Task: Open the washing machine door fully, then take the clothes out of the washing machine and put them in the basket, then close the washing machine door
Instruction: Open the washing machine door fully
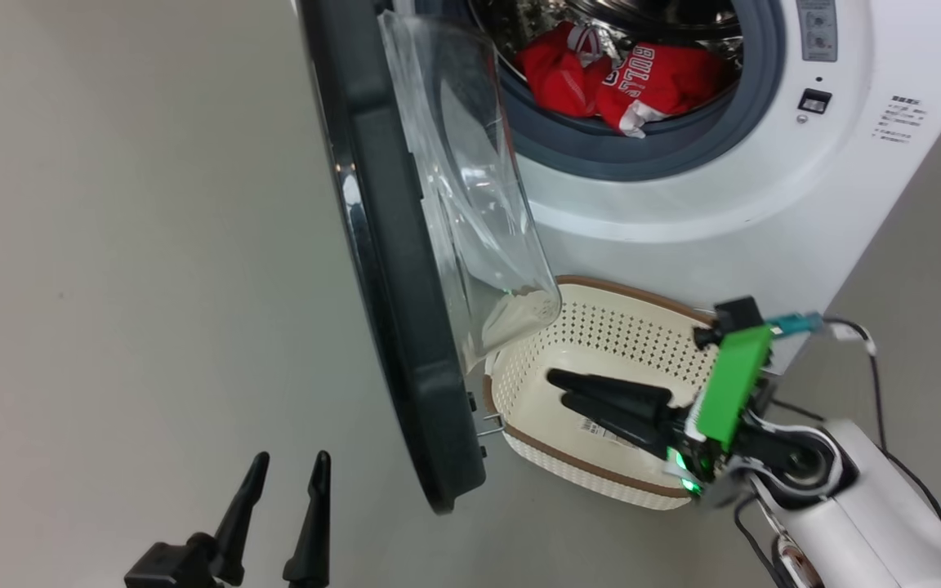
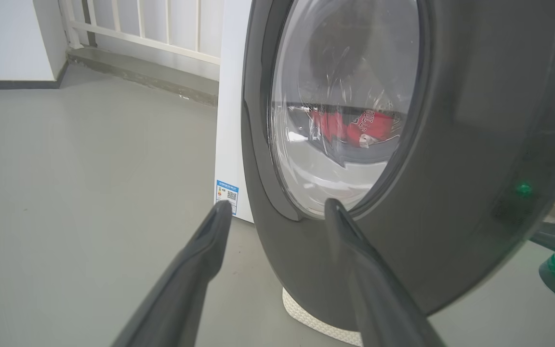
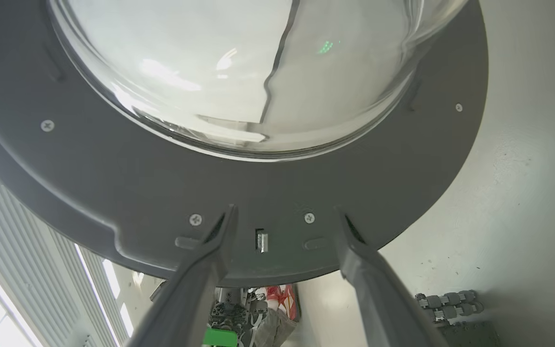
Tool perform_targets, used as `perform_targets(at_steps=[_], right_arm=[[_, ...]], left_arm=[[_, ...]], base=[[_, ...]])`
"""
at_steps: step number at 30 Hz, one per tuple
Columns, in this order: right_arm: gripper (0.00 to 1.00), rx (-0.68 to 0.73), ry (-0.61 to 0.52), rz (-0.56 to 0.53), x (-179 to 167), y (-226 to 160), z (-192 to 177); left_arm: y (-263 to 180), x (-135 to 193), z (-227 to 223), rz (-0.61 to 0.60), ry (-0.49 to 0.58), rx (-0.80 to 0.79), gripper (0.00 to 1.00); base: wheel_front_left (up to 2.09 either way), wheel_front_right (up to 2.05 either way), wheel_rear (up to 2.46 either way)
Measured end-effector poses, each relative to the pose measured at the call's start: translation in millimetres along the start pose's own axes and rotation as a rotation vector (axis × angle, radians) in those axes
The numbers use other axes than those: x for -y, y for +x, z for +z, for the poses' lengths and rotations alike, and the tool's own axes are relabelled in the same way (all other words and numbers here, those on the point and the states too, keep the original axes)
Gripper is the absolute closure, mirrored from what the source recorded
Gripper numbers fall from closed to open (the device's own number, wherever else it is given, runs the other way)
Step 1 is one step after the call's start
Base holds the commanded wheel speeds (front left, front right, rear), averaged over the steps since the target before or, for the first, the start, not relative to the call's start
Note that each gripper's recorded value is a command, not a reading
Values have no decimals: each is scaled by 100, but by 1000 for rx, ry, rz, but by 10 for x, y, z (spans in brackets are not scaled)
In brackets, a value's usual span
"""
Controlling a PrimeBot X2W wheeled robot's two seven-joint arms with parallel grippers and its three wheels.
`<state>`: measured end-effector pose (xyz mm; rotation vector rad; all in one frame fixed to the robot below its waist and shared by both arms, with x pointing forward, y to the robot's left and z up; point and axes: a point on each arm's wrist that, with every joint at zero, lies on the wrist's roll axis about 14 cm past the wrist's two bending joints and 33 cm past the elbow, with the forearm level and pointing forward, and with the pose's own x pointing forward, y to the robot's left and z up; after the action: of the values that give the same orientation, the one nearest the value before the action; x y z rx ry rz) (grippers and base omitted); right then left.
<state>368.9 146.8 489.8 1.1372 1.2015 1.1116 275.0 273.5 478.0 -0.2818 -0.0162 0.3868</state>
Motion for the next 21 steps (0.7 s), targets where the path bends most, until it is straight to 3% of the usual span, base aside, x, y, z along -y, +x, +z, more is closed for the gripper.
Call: perform_targets(at_steps=[12, 21], right_arm=[[0, 243, 30, -169, 617, -505, 89], [0, 447, -141, -320, 864, -787, 286]], left_arm=[[52, 42, 7, -24, 10, 4, 0], [85, 67, -6, -32, 9, 0, 0]], base=[[0, 0, 0], [0, 0, 0]])
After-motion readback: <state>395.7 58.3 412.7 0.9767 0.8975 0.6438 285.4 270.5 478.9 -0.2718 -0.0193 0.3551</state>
